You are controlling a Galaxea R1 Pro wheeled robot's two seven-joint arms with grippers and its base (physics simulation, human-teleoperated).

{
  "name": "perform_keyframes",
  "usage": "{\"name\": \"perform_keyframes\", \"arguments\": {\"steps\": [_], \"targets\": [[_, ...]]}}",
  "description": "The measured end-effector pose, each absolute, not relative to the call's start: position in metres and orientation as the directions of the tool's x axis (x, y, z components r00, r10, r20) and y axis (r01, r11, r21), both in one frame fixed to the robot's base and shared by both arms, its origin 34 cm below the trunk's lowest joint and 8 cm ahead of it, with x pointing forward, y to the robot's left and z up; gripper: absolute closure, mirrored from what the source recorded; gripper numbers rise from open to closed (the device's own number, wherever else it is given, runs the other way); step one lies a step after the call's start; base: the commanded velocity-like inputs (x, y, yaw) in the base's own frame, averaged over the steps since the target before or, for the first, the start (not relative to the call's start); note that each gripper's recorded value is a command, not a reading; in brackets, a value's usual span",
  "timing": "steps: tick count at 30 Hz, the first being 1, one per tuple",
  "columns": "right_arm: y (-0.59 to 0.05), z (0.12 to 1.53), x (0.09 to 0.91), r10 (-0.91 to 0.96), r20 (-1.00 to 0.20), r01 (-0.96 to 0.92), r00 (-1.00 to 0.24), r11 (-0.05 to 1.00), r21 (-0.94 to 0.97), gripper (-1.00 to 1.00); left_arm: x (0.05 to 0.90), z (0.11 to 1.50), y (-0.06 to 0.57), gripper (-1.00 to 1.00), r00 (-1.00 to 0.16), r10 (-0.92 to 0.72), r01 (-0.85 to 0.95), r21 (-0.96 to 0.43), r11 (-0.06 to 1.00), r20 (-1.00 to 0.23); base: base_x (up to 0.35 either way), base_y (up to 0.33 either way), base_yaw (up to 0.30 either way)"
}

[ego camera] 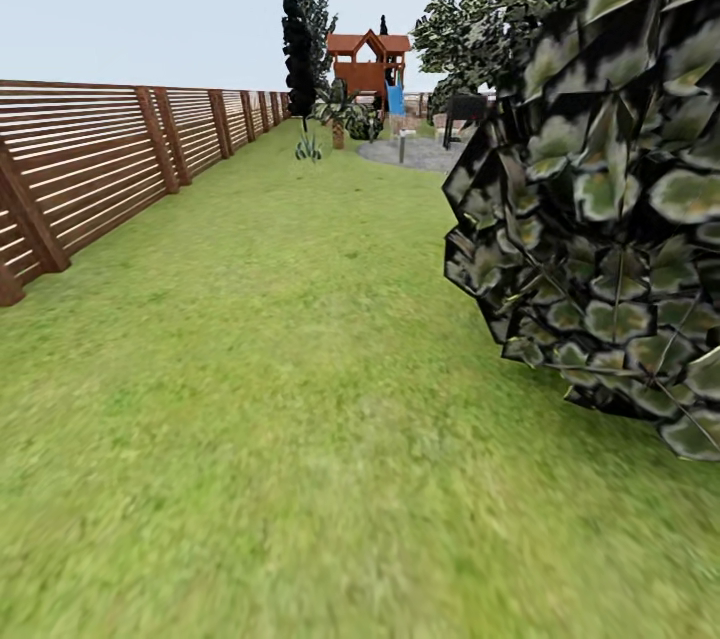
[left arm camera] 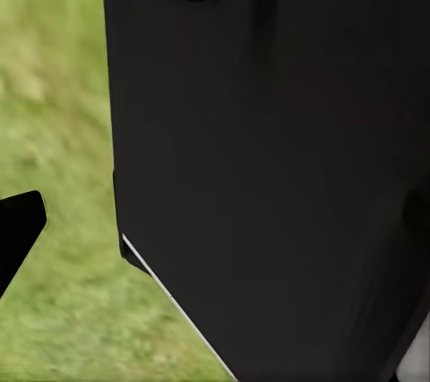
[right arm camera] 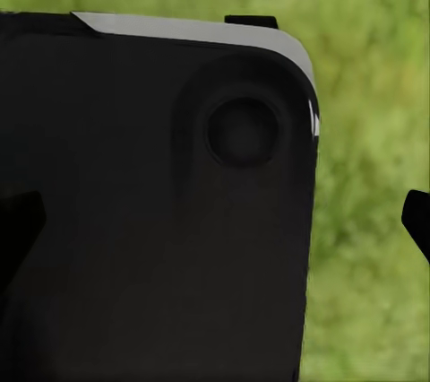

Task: Take the three Easter eggs out of the wicker basket on the lawn in the garden, then place them on the lawn next to a single tree (choose any tree) so that all three eggs are next to the same tree and none are left in the basket.

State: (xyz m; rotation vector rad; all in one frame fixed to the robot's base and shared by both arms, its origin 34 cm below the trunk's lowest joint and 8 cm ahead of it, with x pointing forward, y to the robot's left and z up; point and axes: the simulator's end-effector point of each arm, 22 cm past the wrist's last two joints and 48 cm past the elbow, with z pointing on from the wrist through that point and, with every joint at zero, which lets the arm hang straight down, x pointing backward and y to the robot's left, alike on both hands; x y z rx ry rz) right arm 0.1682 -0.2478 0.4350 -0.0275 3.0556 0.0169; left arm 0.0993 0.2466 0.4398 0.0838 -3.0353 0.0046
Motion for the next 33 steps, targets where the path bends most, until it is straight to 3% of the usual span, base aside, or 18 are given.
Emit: {"name": "perform_keyframes", "arguments": {"steps": [13,33], "targets": [[-0.2479,0.4351,0.1694,-0.040,-0.090,-0.041,-0.995,0.999,0.011,-1.00,0.0992,0.4399,0.2466,-1.00,-0.993,-0.054,-0.055,0.000,0.999,0.105,0.293,0.125,0.000],[-0.2457,0.4351,0.1692,-0.037,-0.089,-0.038,-0.995,0.999,0.014,-1.00,0.0994,0.4399,0.2455,-1.00,-0.993,-0.053,-0.053,-0.002,0.999,0.104,0.325,0.005,0.000]]}}
